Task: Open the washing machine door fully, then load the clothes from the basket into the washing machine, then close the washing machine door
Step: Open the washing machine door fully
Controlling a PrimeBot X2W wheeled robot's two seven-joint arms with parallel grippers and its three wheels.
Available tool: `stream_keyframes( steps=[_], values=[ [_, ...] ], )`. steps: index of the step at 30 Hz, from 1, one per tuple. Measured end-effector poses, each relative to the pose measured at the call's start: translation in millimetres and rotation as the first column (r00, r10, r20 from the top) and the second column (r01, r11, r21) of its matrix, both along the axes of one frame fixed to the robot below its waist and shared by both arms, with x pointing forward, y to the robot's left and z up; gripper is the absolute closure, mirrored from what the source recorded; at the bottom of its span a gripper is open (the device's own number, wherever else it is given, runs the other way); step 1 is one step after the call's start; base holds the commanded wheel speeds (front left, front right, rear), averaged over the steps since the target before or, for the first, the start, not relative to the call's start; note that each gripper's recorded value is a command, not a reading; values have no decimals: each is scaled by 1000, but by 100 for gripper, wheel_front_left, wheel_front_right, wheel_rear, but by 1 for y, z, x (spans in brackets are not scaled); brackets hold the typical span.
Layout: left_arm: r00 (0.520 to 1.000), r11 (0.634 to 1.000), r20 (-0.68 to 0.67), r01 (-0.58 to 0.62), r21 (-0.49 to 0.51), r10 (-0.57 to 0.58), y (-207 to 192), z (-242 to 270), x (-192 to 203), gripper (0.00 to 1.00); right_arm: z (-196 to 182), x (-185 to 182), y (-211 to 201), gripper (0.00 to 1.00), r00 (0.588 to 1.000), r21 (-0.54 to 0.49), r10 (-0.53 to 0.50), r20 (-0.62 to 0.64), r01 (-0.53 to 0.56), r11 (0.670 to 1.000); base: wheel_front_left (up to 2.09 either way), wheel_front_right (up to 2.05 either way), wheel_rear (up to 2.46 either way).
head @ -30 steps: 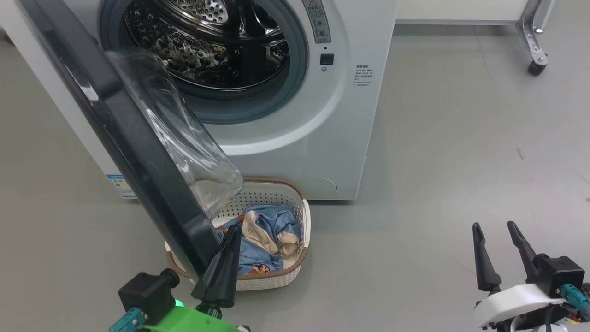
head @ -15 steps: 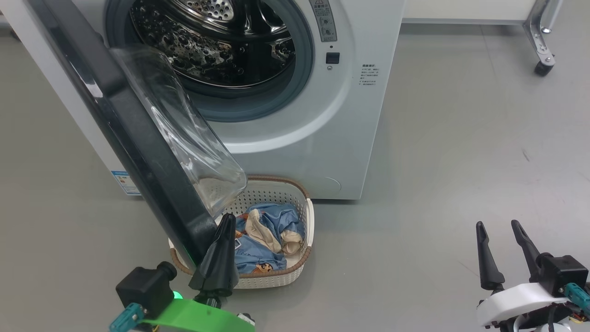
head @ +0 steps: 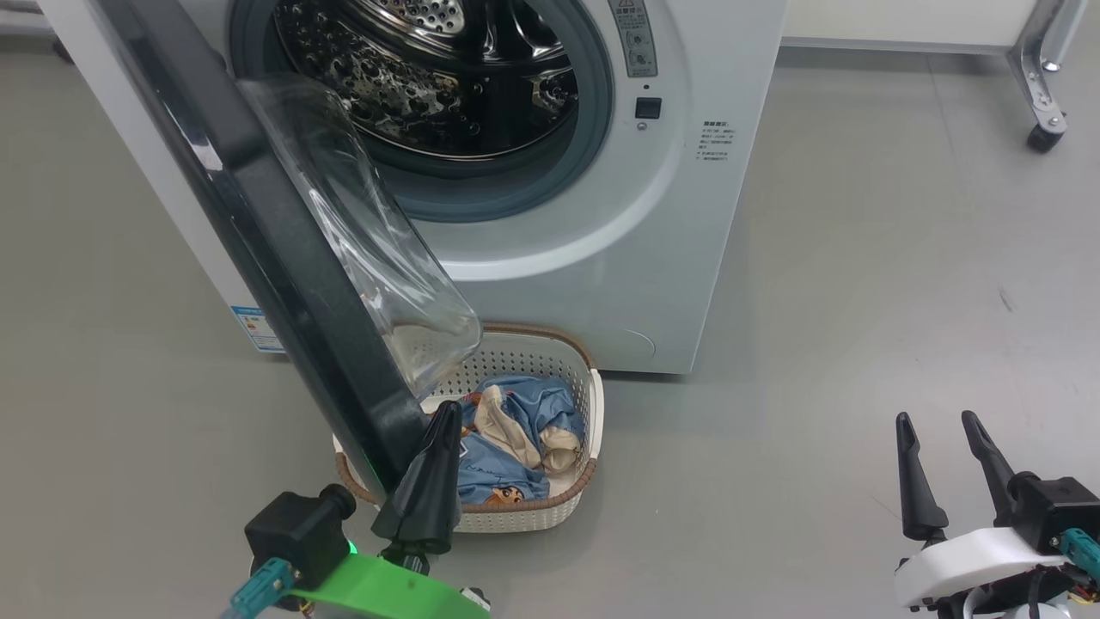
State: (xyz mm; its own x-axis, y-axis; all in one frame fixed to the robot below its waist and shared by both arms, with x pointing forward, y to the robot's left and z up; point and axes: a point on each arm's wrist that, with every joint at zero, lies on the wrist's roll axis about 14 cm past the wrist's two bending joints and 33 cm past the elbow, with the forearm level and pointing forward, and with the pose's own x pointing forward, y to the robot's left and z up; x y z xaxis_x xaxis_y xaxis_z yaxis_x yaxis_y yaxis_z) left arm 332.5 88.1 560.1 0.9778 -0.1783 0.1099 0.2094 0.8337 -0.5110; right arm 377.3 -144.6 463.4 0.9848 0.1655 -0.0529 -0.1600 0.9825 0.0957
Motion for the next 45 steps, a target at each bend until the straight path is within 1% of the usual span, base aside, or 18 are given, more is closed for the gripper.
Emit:
stream_keyframes(
  steps=[29, 37, 45],
  values=[
    [991, 991, 1, -136, 16, 136, 33, 0, -11, 100, -2, 16, 46, 0, 991, 5, 135, -2, -135, 991, 0, 0, 0],
    [978, 978, -6, -208, 30, 208, 54, -2, -17, 100, -4, 21, 66, 0, 982, 10, 188, -8, -188, 982, 0, 0, 0],
    [956, 954, -15, -293, 60, 294, 78, -5, -24, 100, -6, 25, 84, 0, 971, 15, 237, -12, -237, 971, 0, 0, 0]
  ],
)
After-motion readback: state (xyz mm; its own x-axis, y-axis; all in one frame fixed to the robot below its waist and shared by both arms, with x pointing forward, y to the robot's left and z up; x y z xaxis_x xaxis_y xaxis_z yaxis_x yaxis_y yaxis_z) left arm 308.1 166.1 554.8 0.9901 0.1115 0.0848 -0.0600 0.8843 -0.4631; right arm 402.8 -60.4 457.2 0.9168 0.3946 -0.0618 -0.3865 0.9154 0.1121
